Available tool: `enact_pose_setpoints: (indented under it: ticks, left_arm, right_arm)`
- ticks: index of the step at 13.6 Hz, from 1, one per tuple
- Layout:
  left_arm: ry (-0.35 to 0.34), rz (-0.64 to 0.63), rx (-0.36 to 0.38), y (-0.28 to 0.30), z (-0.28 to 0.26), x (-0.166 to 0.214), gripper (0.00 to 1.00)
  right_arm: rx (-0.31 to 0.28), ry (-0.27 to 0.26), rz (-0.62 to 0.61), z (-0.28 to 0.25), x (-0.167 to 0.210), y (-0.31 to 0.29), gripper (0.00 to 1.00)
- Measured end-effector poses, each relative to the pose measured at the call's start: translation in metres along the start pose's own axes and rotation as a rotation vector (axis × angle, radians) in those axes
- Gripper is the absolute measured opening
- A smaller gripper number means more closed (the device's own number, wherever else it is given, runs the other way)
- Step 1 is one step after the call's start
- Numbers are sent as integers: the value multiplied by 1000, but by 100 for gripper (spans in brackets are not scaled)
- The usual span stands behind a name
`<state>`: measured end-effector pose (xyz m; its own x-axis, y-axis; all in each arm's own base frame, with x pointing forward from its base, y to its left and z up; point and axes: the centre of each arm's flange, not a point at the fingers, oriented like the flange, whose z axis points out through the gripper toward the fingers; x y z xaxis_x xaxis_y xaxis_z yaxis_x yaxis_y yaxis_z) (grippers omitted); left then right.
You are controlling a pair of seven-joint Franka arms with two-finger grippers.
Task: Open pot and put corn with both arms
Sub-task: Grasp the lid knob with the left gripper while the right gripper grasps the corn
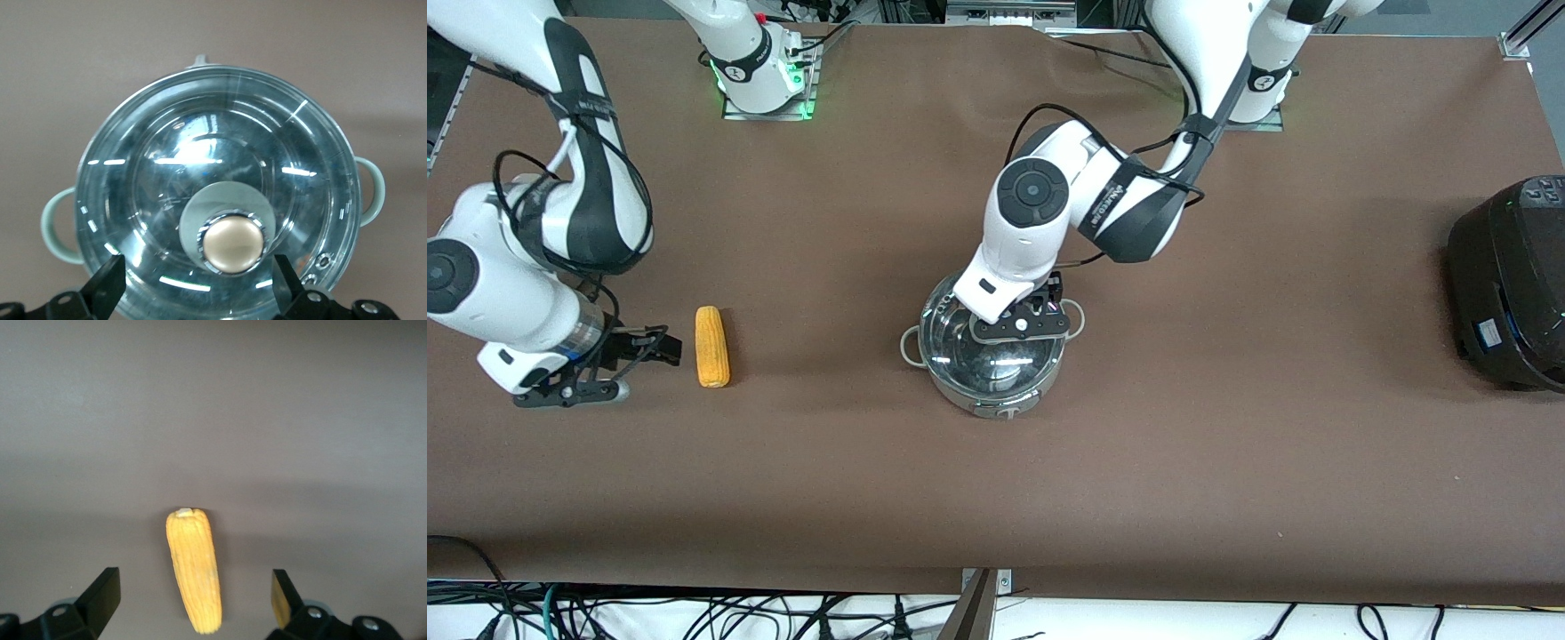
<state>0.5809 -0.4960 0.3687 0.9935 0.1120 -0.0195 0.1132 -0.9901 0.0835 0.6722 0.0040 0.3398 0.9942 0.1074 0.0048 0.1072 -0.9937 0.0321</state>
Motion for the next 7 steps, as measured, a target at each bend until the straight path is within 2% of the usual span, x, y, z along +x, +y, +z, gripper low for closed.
enact_pose_setpoints:
  ticks: [7]
  left_arm:
    - [57,8,14,12,28,1,95]
  right_arm:
    - [5,19,-51,72,-22,-1,100]
